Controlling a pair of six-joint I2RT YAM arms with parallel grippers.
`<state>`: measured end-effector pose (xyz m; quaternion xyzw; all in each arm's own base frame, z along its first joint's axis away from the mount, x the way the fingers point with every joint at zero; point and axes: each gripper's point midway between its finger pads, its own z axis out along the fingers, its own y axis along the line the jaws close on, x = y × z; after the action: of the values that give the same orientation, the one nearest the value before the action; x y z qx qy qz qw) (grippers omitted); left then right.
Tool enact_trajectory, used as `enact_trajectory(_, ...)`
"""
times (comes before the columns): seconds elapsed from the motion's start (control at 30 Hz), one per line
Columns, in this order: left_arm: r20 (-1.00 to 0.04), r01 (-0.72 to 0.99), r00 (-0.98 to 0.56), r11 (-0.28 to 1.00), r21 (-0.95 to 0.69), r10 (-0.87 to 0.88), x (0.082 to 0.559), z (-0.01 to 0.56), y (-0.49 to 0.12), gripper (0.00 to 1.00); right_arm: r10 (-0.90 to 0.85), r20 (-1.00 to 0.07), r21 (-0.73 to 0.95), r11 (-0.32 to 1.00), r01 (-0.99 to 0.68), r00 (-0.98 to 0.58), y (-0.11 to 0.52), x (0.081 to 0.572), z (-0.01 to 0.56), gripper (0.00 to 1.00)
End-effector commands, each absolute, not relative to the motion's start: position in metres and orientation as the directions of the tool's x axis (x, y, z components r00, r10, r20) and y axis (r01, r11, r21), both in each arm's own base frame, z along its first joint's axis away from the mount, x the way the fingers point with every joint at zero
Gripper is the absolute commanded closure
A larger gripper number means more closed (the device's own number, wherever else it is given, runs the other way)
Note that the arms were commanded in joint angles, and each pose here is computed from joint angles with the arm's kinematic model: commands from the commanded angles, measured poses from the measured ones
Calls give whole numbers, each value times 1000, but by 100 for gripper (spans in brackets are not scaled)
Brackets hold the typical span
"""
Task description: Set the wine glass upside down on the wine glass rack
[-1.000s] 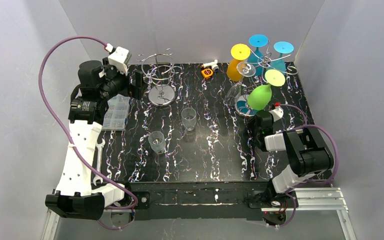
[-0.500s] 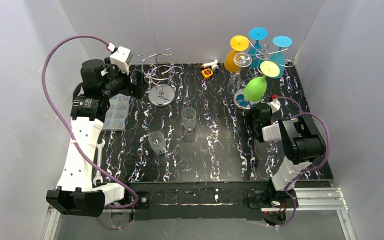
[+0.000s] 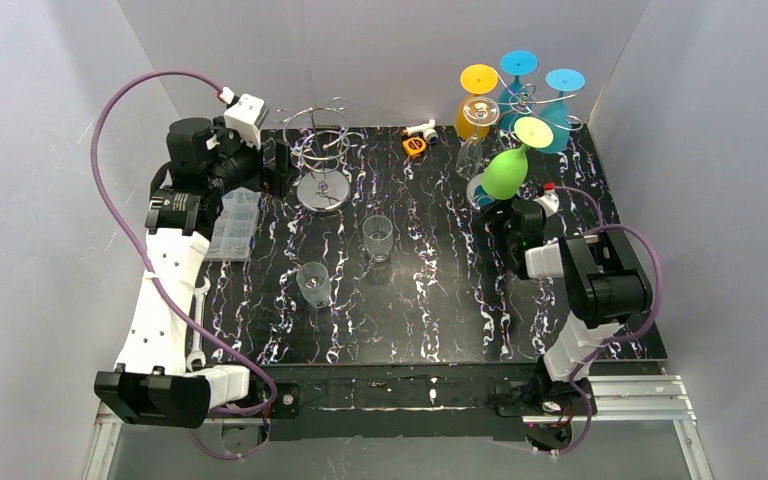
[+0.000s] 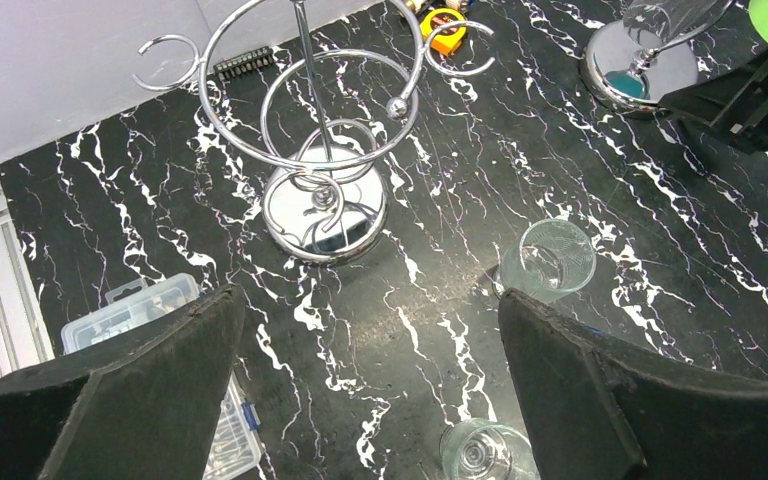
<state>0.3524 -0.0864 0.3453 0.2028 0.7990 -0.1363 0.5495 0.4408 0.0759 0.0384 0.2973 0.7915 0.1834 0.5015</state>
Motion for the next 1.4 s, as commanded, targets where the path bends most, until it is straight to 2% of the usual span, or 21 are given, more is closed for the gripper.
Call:
enact_trajectory(0.0, -935, 494, -316, 870, -16, 162, 348, 347, -91, 2, 653, -624, 532, 757, 380, -429, 69, 391, 6, 18)
enact_trajectory(0.1, -928, 479, -337, 877, -22, 161, 349, 346, -88, 2, 647, -607, 538, 762, 360, -461, 78, 368, 12, 3)
enact_trajectory(0.13, -924, 467, -348, 884, -24, 159, 350, 345, -86, 2, 638, -608, 537, 769, 348, -472, 83, 362, 16, 2)
enact_trajectory(0.3, -899, 393, -421, 918, -57, 124, 361, 346, -78, 2, 558, -623, 524, 818, 237, -548, 129, 320, 40, 2)
enact_trajectory(0.47, -864, 329, -495, 940, -92, 89, 364, 349, -71, 2, 424, -682, 476, 876, 77, -596, 184, 279, 69, 2)
enact_trajectory(0.63, -823, 269, -564, 957, -109, 65, 367, 345, -61, 2, 222, -771, 312, 949, -49, -597, 215, 260, 99, 2)
enact_trajectory(0.8, -771, 221, -636, 965, -141, 32, 380, 325, -55, 2, 59, -824, 183, 969, -166, -563, 242, 269, 147, 1)
enact_trajectory(0.93, -762, 205, -647, 959, -195, -17, 396, 328, -61, 7, -47, -855, 96, 964, -248, -516, 267, 283, 197, 2)
enact_trajectory(1.07, -770, 241, -638, 945, -221, -18, 401, 335, -68, 10, 20, -877, 209, 915, -344, -480, 310, 293, 246, 1)
enact_trajectory(1.17, -776, 251, -630, 944, -215, -10, 409, 337, -68, 12, 27, -893, 287, 803, -522, -449, 348, 283, 277, 2)
enact_trajectory(1.23, -776, 258, -630, 939, -226, -14, 417, 336, -71, 15, 13, -919, 258, 777, -574, -395, 356, 286, 295, 2)
enact_trajectory(1.37, -760, 246, -648, 930, -274, -52, 426, 330, -74, 19, -36, -955, 133, 835, -533, -295, 360, 317, 317, 2)
